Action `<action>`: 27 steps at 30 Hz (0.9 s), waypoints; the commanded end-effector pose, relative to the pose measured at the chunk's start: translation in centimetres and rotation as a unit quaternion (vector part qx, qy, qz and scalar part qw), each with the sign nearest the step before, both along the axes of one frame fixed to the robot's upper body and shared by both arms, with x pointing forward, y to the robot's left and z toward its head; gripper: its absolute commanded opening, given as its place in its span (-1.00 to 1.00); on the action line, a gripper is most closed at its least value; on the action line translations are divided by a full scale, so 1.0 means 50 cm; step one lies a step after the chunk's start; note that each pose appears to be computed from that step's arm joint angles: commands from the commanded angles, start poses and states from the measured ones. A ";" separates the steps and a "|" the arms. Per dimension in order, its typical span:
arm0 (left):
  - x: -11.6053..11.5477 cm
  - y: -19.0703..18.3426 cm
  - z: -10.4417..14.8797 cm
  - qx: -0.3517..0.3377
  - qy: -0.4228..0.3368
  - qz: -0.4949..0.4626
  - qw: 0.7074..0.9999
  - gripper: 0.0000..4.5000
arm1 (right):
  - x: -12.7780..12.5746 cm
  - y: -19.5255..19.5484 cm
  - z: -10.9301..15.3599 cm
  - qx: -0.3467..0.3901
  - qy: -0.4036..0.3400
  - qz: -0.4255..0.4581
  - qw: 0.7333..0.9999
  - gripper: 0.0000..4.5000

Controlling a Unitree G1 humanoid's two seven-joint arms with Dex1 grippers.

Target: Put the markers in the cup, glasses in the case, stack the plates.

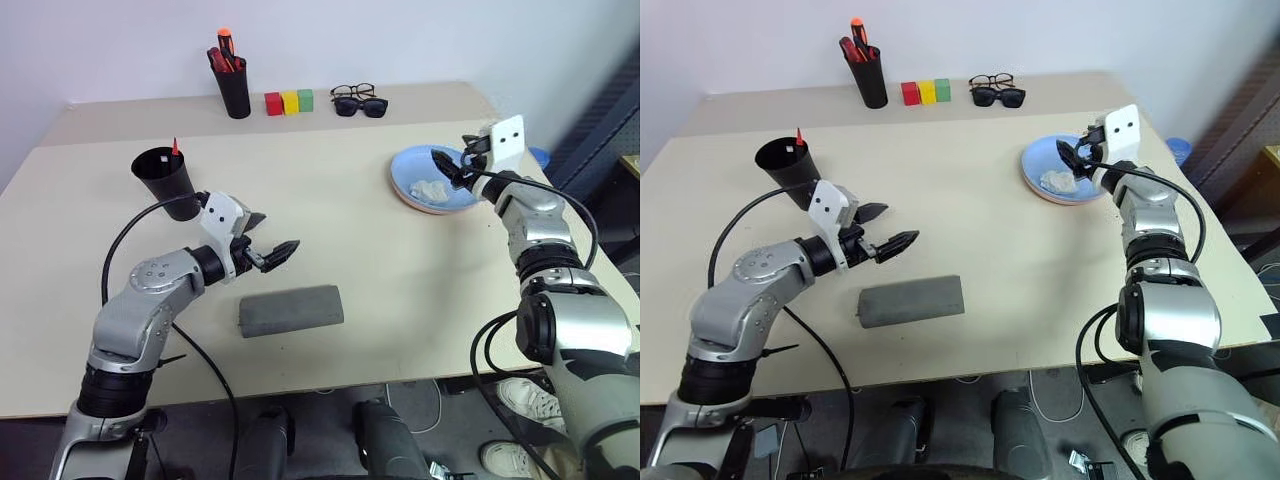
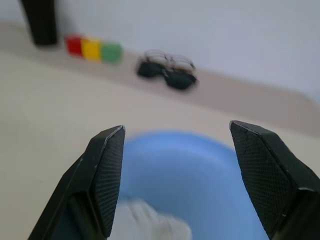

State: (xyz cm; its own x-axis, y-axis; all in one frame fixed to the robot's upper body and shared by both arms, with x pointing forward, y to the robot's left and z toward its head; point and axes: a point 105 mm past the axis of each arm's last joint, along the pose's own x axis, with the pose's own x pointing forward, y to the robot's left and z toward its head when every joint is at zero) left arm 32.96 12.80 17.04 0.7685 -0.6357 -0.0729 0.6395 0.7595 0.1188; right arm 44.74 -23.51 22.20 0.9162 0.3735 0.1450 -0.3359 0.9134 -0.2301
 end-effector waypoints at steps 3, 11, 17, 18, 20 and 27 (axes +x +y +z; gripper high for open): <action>-0.001 0.028 0.011 0.003 -0.052 0.049 0.997 1.00 | -0.130 0.026 0.024 -0.009 -0.010 0.117 0.993 0.50; -0.035 0.076 -0.010 0.004 -0.042 0.082 0.996 1.00 | -0.321 0.022 -0.064 -0.024 0.101 0.156 0.982 0.50; -0.051 0.111 -0.016 0.014 -0.031 0.113 0.993 1.00 | -0.382 0.002 -0.077 -0.039 0.129 0.130 0.982 0.50; -0.049 0.114 -0.013 0.017 -0.033 0.118 0.992 1.00 | -0.390 -0.001 -0.079 -0.042 0.130 0.127 0.982 0.50; -0.048 0.116 -0.007 0.023 -0.033 0.116 0.992 1.00 | -0.400 -0.009 -0.083 -0.037 0.134 0.118 0.983 0.50; -0.052 0.107 -0.004 0.018 -0.020 0.089 0.996 1.00 | -0.409 -0.011 -0.102 -0.034 0.143 0.111 0.983 0.50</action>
